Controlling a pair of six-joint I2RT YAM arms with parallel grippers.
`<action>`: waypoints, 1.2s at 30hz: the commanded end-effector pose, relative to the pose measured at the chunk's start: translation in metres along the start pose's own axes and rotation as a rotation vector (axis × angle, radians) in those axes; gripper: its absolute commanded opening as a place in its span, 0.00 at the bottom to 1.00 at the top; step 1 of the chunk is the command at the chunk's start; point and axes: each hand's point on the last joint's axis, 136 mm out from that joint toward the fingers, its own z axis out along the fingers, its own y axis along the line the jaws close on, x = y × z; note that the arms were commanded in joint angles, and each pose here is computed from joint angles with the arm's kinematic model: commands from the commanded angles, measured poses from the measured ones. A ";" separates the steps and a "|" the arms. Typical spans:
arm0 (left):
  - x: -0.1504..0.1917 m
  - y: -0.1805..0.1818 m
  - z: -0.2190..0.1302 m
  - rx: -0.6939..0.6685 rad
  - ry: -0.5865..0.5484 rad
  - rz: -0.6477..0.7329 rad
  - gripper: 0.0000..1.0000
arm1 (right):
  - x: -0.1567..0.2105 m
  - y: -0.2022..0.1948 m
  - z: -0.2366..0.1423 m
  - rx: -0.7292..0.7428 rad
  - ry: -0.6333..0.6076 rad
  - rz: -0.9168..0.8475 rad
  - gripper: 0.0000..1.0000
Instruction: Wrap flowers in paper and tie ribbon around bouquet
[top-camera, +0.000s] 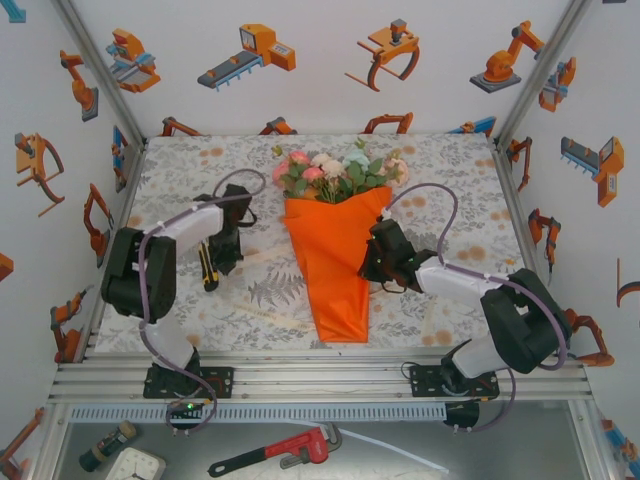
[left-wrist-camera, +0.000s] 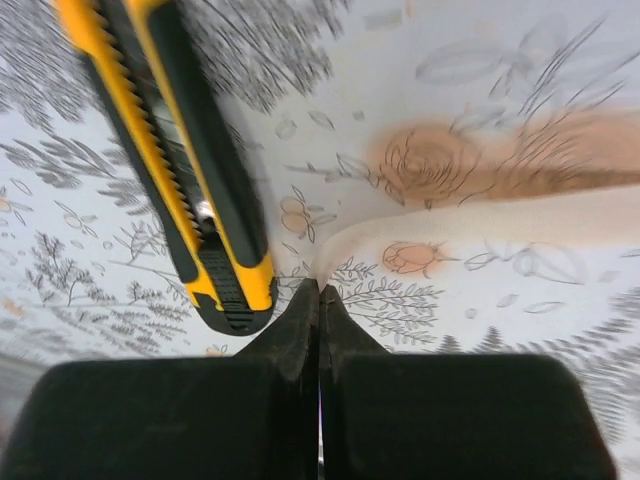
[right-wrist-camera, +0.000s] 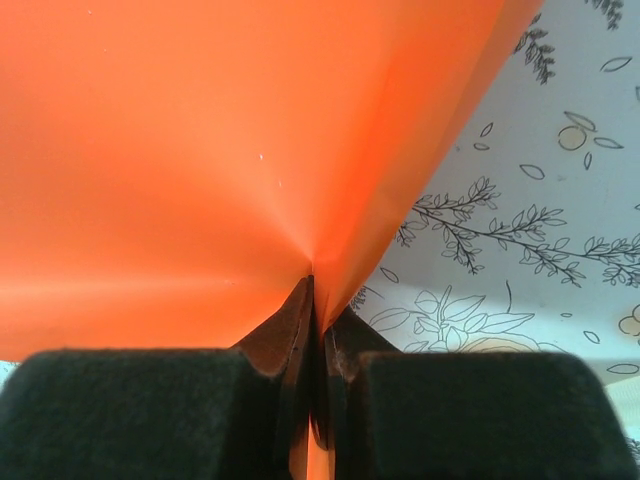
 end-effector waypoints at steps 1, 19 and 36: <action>-0.061 0.025 -0.050 0.209 -0.193 -0.225 0.00 | -0.023 0.000 -0.007 0.048 -0.083 -0.014 0.11; -0.112 0.134 -0.059 0.562 -0.297 -0.799 0.02 | -0.018 -0.010 0.001 0.044 -0.051 0.044 0.09; -0.046 -0.021 -0.144 0.792 -0.345 -0.373 0.80 | -0.010 0.005 0.009 -0.034 0.003 0.088 0.12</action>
